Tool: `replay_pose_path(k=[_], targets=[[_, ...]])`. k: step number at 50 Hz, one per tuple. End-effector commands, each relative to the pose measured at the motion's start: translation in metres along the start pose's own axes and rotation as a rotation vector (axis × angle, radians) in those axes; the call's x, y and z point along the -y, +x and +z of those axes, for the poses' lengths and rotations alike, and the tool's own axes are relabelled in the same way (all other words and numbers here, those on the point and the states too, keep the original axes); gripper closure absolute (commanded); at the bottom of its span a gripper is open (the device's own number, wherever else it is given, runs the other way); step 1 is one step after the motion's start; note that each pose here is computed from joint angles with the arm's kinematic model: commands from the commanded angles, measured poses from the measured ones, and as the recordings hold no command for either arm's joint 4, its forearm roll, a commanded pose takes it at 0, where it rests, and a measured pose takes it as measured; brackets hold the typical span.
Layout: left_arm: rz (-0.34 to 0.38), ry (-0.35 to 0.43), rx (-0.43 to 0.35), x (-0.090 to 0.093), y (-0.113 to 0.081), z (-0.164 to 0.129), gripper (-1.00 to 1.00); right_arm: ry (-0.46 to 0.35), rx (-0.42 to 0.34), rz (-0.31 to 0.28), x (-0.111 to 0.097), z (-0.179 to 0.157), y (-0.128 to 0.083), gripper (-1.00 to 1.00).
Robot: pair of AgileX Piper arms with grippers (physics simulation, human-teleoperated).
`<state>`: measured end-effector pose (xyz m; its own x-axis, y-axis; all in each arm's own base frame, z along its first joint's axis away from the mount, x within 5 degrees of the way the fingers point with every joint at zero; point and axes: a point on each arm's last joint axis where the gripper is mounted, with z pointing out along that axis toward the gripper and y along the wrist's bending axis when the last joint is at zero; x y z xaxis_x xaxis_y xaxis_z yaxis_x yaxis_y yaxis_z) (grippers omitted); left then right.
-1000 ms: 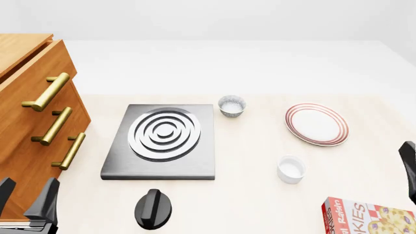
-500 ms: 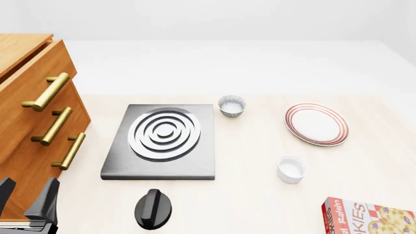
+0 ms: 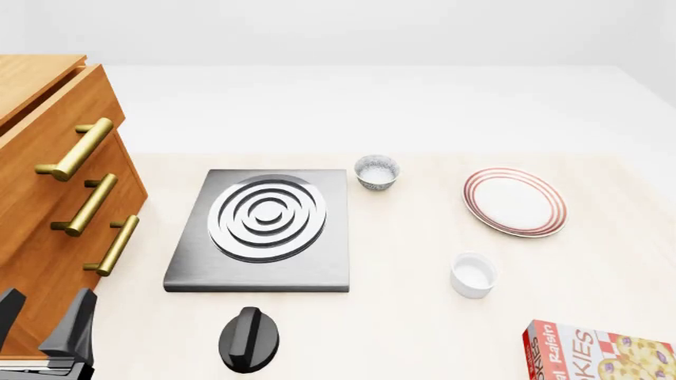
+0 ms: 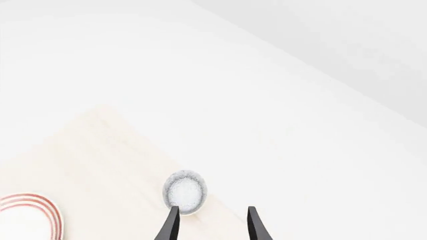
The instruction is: Pick the akita bowl next to the cookies box and place it on the plate.
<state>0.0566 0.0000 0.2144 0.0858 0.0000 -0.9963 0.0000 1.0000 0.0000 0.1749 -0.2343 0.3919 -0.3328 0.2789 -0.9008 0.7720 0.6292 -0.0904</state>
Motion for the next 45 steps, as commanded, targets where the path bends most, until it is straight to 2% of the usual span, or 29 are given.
replay_pose_path(k=[1, 5, 9, 17, 30, 39, 41, 45], targets=[[0.0, 0.0, 0.0, 0.0, 0.0, 0.0, -1.0, 0.036, -0.099, 0.096, 0.015, 0.062, 0.012, -1.0], [0.0, 0.0, 0.0, 0.0, 0.0, 0.0, -1.0, 0.012, -0.133, 0.132, 0.005, 0.074, 0.017, -1.0], [0.0, 0.0, 0.0, 0.0, 0.0, 0.0, -1.0, 0.014, -0.148, 0.127, 0.006, 0.086, 0.02, -1.0], [0.0, 0.0, 0.0, 0.0, 0.0, 0.0, -1.0, -0.005, -0.209, 0.143, -0.004, 0.119, 0.047, -1.0], [0.0, 0.0, 0.0, 0.0, 0.0, 0.0, -1.0, 0.03, -0.238, 0.155, 0.014, 0.145, 0.046, -1.0], [0.0, 0.0, 0.0, 0.0, 0.0, 0.0, -1.0, 0.026, -0.254, 0.154, 0.012, 0.159, 0.052, -1.0], [0.0, 0.0, 0.0, 0.0, 0.0, 0.0, -1.0, 0.036, -0.258, 0.147, 0.018, 0.164, 0.055, -1.0], [0.0, 0.0, 0.0, 0.0, 0.0, 0.0, -1.0, 0.02, -0.258, 0.138, 0.009, 0.167, 0.06, -1.0]])
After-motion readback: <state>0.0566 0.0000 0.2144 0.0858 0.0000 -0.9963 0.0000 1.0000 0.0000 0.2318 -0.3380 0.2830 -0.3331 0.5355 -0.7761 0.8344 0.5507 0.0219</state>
